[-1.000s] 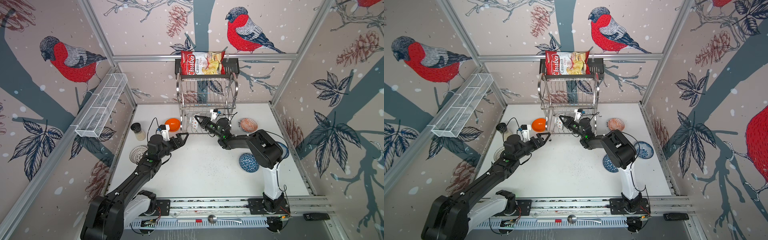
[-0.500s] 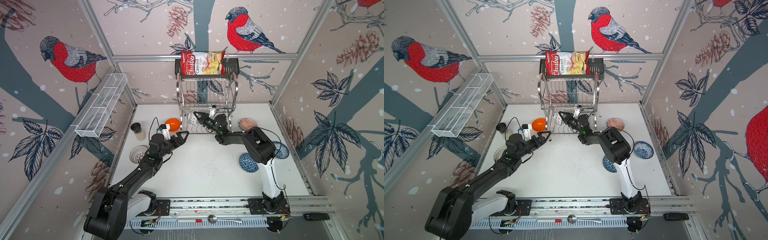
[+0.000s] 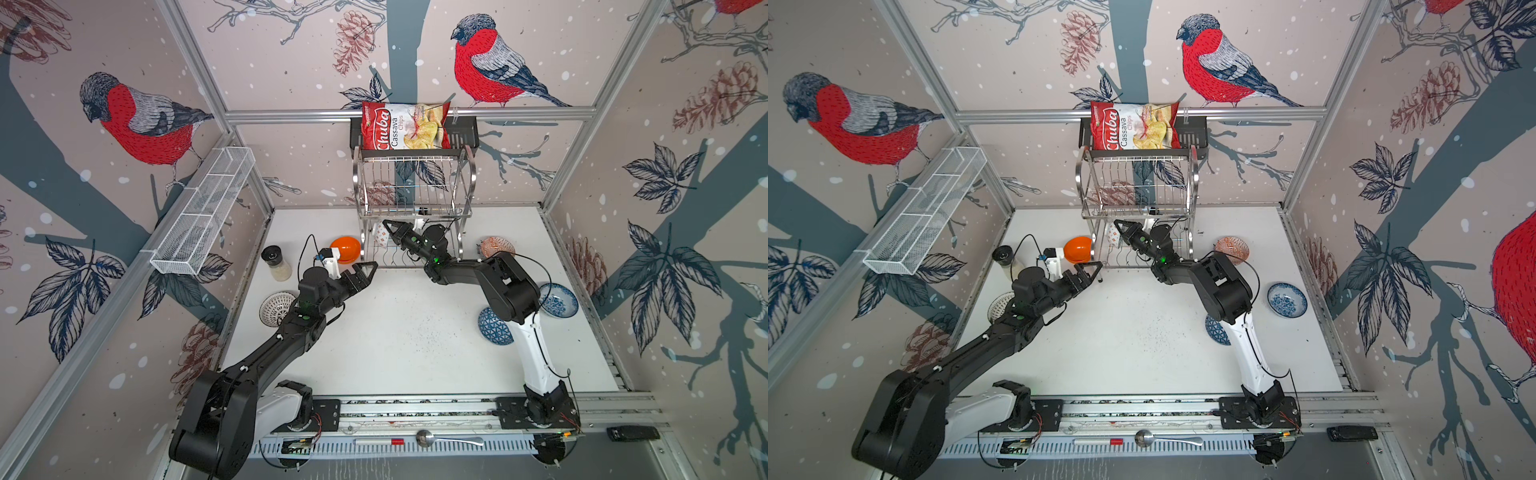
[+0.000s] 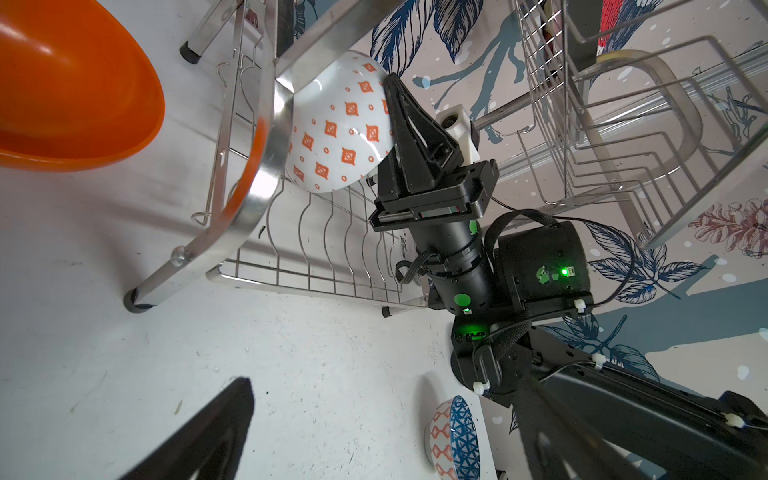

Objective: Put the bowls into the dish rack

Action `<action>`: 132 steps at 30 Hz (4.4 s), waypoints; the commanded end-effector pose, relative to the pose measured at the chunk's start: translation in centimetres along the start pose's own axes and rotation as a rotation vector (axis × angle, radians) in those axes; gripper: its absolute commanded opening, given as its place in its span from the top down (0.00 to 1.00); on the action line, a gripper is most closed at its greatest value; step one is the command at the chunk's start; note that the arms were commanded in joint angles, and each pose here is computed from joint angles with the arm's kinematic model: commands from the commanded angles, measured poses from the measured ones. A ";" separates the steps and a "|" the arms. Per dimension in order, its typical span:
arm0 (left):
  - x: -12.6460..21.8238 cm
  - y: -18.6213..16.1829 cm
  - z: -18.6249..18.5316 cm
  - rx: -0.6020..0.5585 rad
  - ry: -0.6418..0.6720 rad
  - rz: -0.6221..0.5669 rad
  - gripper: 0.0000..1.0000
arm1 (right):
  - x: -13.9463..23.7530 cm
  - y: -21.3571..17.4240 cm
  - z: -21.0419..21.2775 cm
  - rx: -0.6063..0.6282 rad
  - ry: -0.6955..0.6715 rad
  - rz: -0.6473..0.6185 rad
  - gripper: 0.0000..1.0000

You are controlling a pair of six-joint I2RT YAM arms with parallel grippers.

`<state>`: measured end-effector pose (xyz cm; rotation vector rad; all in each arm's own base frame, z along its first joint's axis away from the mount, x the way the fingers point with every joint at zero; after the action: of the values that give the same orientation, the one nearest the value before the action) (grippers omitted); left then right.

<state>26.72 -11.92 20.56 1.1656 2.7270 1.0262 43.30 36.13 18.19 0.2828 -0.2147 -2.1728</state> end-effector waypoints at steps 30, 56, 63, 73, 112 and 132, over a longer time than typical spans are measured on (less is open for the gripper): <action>-0.3 0.7 0.8 0.015 -0.024 -0.002 0.02 | -3.3 2.2 -2.0 -0.004 0.032 -0.007 0.93; -0.6 0.6 1.4 0.030 -0.024 0.013 0.02 | -3.5 2.6 -3.8 0.027 -0.017 0.022 0.83; -0.7 0.6 1.5 0.033 -0.028 0.015 0.02 | -3.5 2.9 -3.5 0.038 -0.014 0.029 0.80; -0.6 0.6 1.4 0.032 -0.027 0.016 0.02 | -3.4 2.8 -3.0 0.050 -0.008 0.040 0.76; -0.6 0.2 1.7 0.036 -0.024 0.027 0.02 | -1.8 1.2 -1.0 0.060 0.023 0.064 0.68; -0.3 -0.5 2.2 0.060 -0.012 0.049 0.02 | 2.5 -1.0 -0.2 0.034 0.006 0.064 0.48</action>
<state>27.17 -11.12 17.92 1.2695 2.7796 0.9540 41.64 34.70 15.92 0.2198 -0.2605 -2.1038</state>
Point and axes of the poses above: each gripper's point midway between its finger pads, its own x axis back along the fingers, its own z axis along the line the jaws close on, y = z × x, the point moved 8 cm from there along x, back along the fingers, and after that the axes turned 5 degrees about -x, right-handed, at the moved point
